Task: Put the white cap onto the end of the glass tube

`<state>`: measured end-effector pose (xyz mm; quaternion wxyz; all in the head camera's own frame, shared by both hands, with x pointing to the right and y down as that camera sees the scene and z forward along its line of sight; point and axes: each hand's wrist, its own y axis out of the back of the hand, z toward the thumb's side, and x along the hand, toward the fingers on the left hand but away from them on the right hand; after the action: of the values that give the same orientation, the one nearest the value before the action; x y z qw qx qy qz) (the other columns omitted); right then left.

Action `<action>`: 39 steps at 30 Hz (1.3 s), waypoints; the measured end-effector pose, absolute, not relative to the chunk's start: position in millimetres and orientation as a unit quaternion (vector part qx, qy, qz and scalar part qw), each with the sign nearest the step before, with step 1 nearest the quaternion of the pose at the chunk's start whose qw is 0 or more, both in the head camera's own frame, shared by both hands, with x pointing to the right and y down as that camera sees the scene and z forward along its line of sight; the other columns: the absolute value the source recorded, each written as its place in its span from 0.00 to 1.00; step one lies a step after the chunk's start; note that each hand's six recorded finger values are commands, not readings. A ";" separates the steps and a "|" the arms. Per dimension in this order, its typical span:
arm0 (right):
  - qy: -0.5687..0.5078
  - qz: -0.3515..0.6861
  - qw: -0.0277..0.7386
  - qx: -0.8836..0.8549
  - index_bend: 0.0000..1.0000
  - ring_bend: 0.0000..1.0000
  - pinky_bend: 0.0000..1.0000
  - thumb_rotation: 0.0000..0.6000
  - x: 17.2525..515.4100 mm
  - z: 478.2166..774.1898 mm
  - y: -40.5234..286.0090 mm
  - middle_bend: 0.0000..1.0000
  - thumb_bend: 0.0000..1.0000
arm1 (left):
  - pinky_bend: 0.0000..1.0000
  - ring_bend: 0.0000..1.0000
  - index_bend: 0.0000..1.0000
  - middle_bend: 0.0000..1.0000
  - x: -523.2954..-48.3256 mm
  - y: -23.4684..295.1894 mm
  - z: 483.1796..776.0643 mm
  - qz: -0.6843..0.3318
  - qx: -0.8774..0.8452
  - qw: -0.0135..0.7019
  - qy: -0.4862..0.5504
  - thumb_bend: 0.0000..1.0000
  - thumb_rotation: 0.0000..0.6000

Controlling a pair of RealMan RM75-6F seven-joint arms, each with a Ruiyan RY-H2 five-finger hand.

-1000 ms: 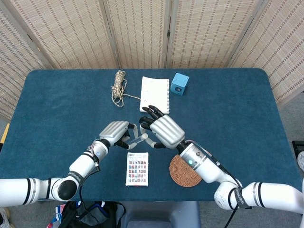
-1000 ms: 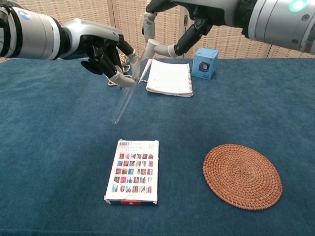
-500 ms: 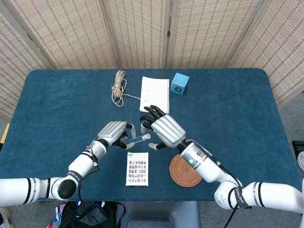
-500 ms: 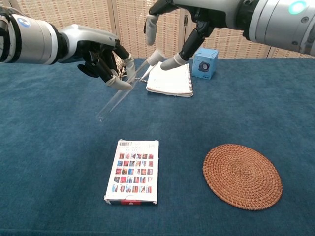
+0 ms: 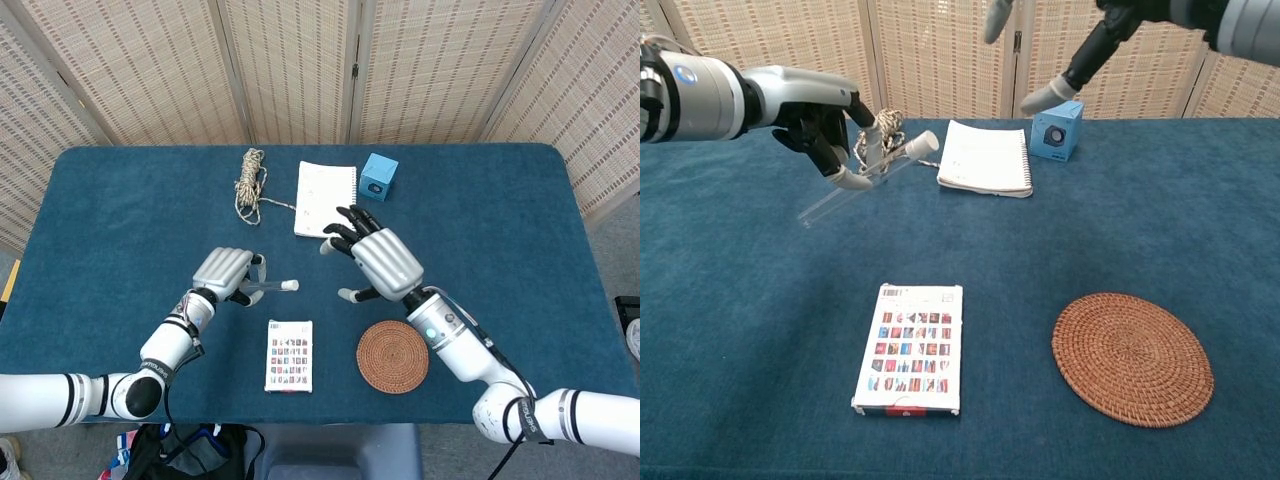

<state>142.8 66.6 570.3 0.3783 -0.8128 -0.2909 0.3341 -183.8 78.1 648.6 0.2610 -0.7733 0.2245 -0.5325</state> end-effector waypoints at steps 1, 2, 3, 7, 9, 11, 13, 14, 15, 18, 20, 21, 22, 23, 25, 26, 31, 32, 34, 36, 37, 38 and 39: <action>-0.296 0.339 0.379 -0.809 0.33 0.00 0.00 1.00 150.4 569.1 64.9 0.21 0.12 | 1.00 1.00 0.59 1.00 -184.2 78.3 650.1 -0.536 -0.769 0.268 0.222 0.37 1.00; -0.301 0.343 0.378 -0.806 0.33 0.00 0.00 1.00 156.3 568.3 63.8 0.21 0.12 | 1.00 1.00 0.59 1.00 -184.3 79.1 653.5 -0.543 -0.761 0.282 0.216 0.37 1.00; -0.305 0.346 0.377 -0.803 0.33 0.00 0.00 1.00 162.0 567.6 62.8 0.21 0.12 | 1.00 1.00 0.59 1.00 -184.0 79.9 656.4 -0.548 -0.755 0.292 0.211 0.37 1.00; -0.318 0.356 0.364 -0.799 0.33 0.00 0.00 1.00 178.7 568.8 61.3 0.21 0.12 | 1.00 1.00 0.59 1.00 -178.2 85.4 671.3 -0.568 -0.728 0.334 0.191 0.37 1.00; -0.318 0.360 0.365 -0.797 0.33 0.00 0.00 1.00 182.9 570.0 61.1 0.21 0.12 | 1.00 1.00 0.59 1.00 -172.5 88.6 679.3 -0.576 -0.714 0.352 0.183 0.37 1.00; -0.318 0.362 0.366 -0.796 0.33 0.00 0.00 1.00 185.5 571.2 61.0 0.21 0.12 | 1.00 1.00 0.59 1.00 -166.9 90.9 686.2 -0.584 -0.701 0.369 0.176 0.37 1.00; -0.320 0.363 0.364 -0.796 0.33 0.00 0.00 1.00 187.9 572.4 60.7 0.21 0.12 | 1.00 1.00 0.59 1.00 -162.0 92.2 691.6 -0.589 -0.691 0.381 0.171 0.37 1.00; -0.321 0.364 0.363 -0.796 0.33 0.00 0.00 1.00 189.1 573.1 60.5 0.21 0.12 | 1.00 1.00 0.59 1.00 -158.9 92.5 694.9 -0.592 -0.685 0.389 0.169 0.37 1.00; -0.321 0.365 0.362 -0.795 0.33 0.00 0.00 1.00 190.2 573.9 60.4 0.21 0.12 | 1.00 1.00 0.59 1.00 -156.6 92.8 697.2 -0.594 -0.681 0.395 0.167 0.37 1.00; -0.321 0.370 0.360 -0.794 0.33 0.00 0.00 1.00 193.8 577.0 60.6 0.21 0.12 | 1.00 1.00 0.58 1.00 -150.4 92.9 703.5 -0.599 -0.666 0.415 0.158 0.37 1.00; -0.321 0.372 0.359 -0.794 0.33 0.00 0.00 1.00 196.0 579.0 60.8 0.21 0.12 | 1.00 1.00 0.57 1.00 -144.8 94.4 707.9 -0.602 -0.659 0.425 0.152 0.37 1.00; -0.320 0.374 0.358 -0.794 0.33 0.00 0.00 1.00 196.9 580.2 61.0 0.21 0.12 | 1.00 1.00 0.56 1.00 -142.1 95.4 709.9 -0.603 -0.657 0.428 0.151 0.37 1.00; -0.319 0.376 0.357 -0.793 0.33 0.00 0.00 1.00 198.1 581.9 61.4 0.21 0.12 | 1.00 1.00 0.56 1.00 -139.8 96.2 711.8 -0.603 -0.655 0.429 0.150 0.37 1.00; -0.318 0.379 0.356 -0.793 0.33 0.00 0.00 1.00 199.2 583.0 61.7 0.21 0.12 | 1.00 1.00 0.55 1.00 -137.2 96.7 714.3 -0.605 -0.654 0.430 0.148 0.37 1.00; -0.318 0.382 0.356 -0.792 0.33 0.00 0.00 1.00 201.4 584.4 61.9 0.21 0.12 | 1.00 1.00 0.54 1.00 -134.3 97.0 717.9 -0.608 -0.650 0.432 0.145 0.37 1.00; -0.319 0.382 0.355 -0.791 0.33 0.00 0.00 1.00 202.1 584.8 61.9 0.21 0.12 | 1.00 1.00 0.53 1.00 -132.4 97.4 720.3 -0.610 -0.649 0.433 0.142 0.37 1.00; -0.319 0.389 0.352 -0.789 0.33 0.00 0.00 1.00 206.6 587.4 62.3 0.21 0.12 | 1.00 1.00 0.50 1.00 -125.3 100.2 728.8 -0.613 -0.647 0.434 0.135 0.37 1.00; -0.319 0.389 0.352 -0.789 0.33 0.00 0.00 1.00 207.0 587.7 62.3 0.21 0.12 | 1.00 1.00 0.49 1.00 -124.2 100.7 730.4 -0.613 -0.646 0.435 0.133 0.36 1.00; -0.319 0.391 0.350 -0.789 0.33 0.00 0.00 1.00 208.0 588.6 62.2 0.21 0.12 | 1.00 1.00 0.48 1.00 -122.9 101.6 732.8 -0.614 -0.646 0.435 0.130 0.36 1.00; -0.320 0.392 0.350 -0.789 0.33 0.00 0.00 1.00 208.4 589.2 62.2 0.21 0.12 | 1.00 1.00 0.46 1.00 -121.7 102.2 735.1 -0.615 -0.646 0.433 0.129 0.36 1.00; -0.319 0.392 0.349 -0.789 0.33 0.00 0.00 1.00 208.5 589.5 62.3 0.21 0.12 | 1.00 1.00 0.46 1.00 -121.6 102.6 735.8 -0.615 -0.646 0.433 0.129 0.36 1.00; -0.319 0.392 0.349 -0.789 0.33 0.00 0.00 1.00 208.6 589.8 62.4 0.21 0.12 | 1.00 1.00 0.45 1.00 -121.3 103.7 737.4 -0.615 -0.647 0.433 0.127 0.36 1.00; -0.319 0.393 0.348 -0.789 0.33 0.00 0.00 1.00 208.6 590.1 62.5 0.21 0.12 | 1.00 1.00 0.45 1.00 -121.1 104.6 738.5 -0.615 -0.647 0.433 0.125 0.36 1.00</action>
<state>208.6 62.5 590.1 0.3485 -0.7891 -0.3189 0.3926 -121.1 104.6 738.5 0.4333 -0.6466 0.1253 -0.6152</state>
